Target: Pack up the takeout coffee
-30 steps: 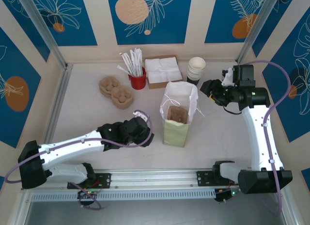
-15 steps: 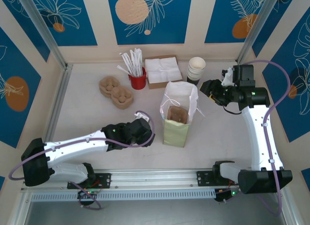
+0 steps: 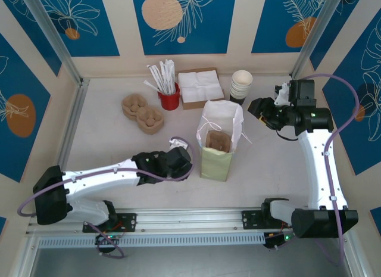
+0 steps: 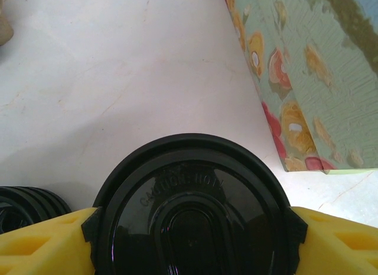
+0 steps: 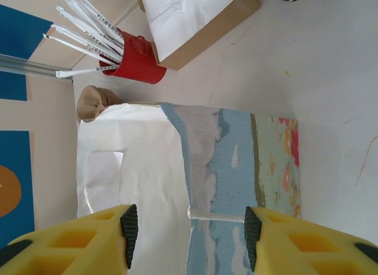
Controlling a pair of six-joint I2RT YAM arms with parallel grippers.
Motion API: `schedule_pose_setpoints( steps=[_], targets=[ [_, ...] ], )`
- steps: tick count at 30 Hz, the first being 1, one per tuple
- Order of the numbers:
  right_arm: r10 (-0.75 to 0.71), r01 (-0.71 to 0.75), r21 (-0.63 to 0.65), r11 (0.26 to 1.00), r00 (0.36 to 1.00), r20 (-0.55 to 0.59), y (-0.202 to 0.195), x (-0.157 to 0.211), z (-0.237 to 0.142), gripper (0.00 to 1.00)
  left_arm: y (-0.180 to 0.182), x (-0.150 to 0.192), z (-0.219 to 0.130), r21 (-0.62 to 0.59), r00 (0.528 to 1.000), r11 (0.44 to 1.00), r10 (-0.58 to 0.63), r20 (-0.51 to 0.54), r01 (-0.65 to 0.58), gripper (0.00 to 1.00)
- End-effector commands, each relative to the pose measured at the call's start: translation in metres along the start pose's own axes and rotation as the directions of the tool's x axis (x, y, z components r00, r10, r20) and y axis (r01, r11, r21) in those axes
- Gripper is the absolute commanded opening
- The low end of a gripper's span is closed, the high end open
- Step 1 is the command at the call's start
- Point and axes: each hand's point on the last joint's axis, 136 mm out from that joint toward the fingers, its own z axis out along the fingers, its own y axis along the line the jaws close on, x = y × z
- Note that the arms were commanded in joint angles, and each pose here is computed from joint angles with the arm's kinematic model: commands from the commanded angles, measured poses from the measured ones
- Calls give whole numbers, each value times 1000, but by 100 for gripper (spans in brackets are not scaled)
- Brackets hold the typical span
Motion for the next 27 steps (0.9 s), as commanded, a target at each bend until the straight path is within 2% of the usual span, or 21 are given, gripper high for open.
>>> schedule_pose_setpoints(
  steps=[1,12,27],
  targets=[
    [-13,13,-26,1000,1000,-5,5,0,-6,54,4,12,-3,-38,998,999,11,-64,-14,78],
    [-3,3,-34,999,1000,-1,1,-1,-7,54,5,8,-17,-35,996,999,-39,-74,37,81],
    [13,-13,-40,999,1000,-2,-5,2,-7,53,10,7,-29,-55,994,996,-69,-81,65,79]
  ],
)
